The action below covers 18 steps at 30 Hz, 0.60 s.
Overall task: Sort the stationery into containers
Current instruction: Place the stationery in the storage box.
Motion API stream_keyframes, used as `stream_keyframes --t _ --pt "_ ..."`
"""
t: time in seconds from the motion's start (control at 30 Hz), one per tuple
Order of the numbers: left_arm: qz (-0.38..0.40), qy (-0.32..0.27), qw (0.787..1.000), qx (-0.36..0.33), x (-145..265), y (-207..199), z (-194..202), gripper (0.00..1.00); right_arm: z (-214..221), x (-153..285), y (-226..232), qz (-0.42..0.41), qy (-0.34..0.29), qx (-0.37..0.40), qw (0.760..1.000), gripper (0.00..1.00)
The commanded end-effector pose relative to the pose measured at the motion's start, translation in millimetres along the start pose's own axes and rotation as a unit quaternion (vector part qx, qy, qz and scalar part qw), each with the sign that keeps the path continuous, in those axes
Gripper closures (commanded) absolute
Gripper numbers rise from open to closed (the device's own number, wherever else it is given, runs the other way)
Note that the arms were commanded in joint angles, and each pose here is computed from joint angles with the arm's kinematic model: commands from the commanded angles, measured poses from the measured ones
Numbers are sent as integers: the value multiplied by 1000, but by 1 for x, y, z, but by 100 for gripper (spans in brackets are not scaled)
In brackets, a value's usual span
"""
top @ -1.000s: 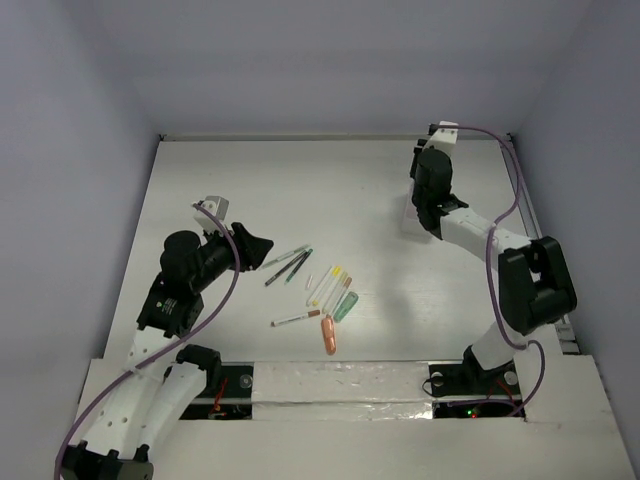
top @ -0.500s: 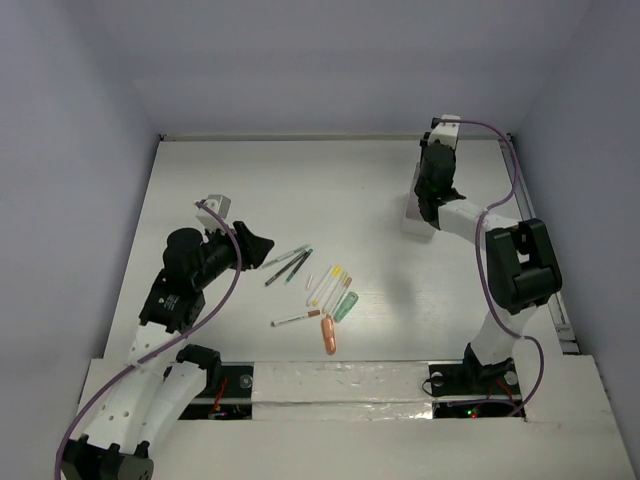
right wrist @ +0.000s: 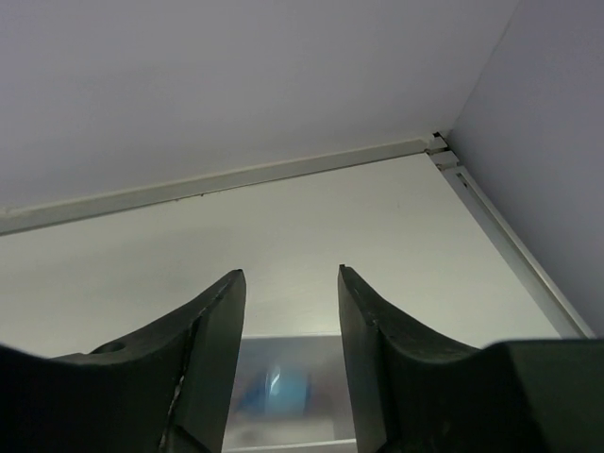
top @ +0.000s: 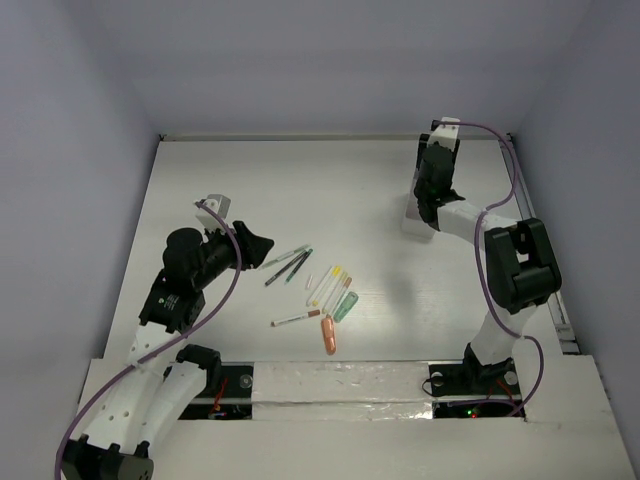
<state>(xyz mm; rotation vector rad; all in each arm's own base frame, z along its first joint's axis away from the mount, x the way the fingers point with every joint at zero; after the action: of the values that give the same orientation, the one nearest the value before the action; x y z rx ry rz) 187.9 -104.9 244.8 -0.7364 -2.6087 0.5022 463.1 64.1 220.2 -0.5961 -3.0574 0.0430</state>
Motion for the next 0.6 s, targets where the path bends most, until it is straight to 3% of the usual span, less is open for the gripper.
stream_keyframes --t 0.0,0.1,0.27,0.3,0.33,0.4,0.47,0.57 --pt "13 -25 999 -14 1 -5 -9 59 -19 2 -2 -1 -25 -28 999 50" --pt "13 -25 1000 -14 2 -5 -9 59 -18 3 -2 -2 -21 -26 999 44" --pt "13 -25 1000 -14 1 -5 -9 59 -31 18 -2 -24 3 -45 999 46" --pt "14 -25 999 -14 1 -5 -9 59 -34 22 -1 -38 14 -60 997 68" --pt "15 -25 999 -13 0 -5 -9 59 -38 32 11 -80 29 -70 994 83" --pt "15 -23 1000 -13 -1 -5 -9 65 -37 62 26 -143 94 -90 981 100" --pt "15 -21 1000 -10 -2 -5 -9 72 -23 97 47 -229 168 -103 953 100" --pt "12 -16 1000 -8 -3 -4 -8 86 -3 167 79 -334 231 -86 910 100"
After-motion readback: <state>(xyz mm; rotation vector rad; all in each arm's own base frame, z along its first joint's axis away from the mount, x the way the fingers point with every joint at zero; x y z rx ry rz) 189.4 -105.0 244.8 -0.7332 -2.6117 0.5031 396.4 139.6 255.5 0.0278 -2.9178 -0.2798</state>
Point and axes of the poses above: each gripper's point midway between its finger pads, its own x axis back along the fingers, its own y axis along the line the jaws close on, z = x × y, the point moved 7 cm from there along x, back along the fingers, and after that the axes turned 3 degrees about -x, right-handed, at the moved point
